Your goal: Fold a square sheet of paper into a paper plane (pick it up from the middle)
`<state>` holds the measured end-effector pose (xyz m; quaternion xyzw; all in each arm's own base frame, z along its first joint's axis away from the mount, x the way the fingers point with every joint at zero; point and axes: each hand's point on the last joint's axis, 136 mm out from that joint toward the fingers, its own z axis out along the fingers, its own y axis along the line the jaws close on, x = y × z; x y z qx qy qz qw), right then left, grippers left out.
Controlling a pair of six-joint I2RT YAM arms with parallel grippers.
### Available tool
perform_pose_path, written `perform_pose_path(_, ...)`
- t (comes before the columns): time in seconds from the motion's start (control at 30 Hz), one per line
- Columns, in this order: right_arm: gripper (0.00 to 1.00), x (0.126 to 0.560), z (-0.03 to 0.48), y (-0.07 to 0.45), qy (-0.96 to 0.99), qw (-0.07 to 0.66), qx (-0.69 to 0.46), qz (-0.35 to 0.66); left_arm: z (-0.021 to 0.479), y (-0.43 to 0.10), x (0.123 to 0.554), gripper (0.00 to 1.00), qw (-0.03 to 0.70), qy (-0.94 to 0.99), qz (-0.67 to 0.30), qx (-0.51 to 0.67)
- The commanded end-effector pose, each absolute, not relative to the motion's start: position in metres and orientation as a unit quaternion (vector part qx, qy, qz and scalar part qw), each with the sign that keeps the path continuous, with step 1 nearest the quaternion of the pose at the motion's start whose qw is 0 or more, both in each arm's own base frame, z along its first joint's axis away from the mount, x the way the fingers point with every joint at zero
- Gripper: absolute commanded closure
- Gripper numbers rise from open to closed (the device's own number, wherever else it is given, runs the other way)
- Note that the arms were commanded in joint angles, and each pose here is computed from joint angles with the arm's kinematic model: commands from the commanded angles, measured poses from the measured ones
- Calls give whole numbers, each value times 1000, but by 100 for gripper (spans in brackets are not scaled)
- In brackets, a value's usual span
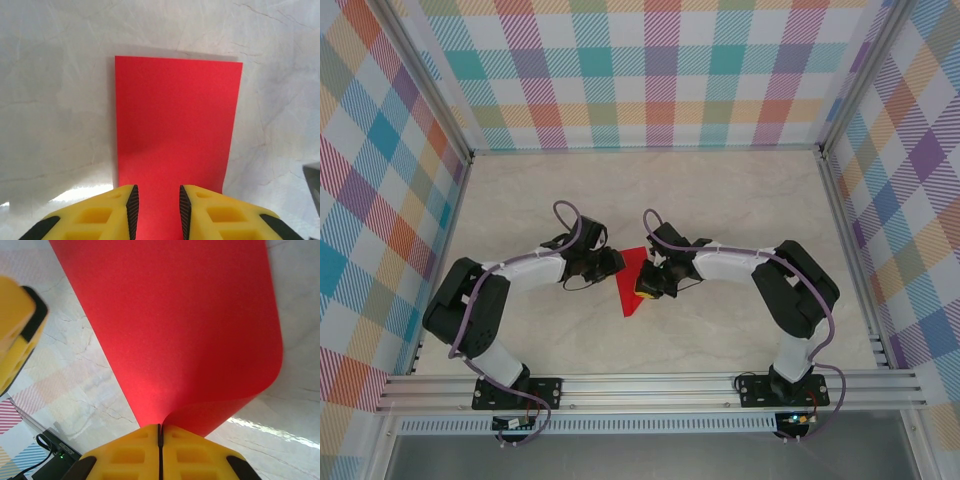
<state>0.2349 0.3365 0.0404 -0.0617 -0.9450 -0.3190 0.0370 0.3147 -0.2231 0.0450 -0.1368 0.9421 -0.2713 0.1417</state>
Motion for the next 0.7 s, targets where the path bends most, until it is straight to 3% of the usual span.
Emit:
perform_pose_path(0.0,92,237,45,344,-945,32,-44,-321,39,-226,323,72,141,943,-267,-142)
perform_pose_path(0.67,93,244,37,359,-945,30,-22,-325,21,-228,312,75,107,949,-265,-133)
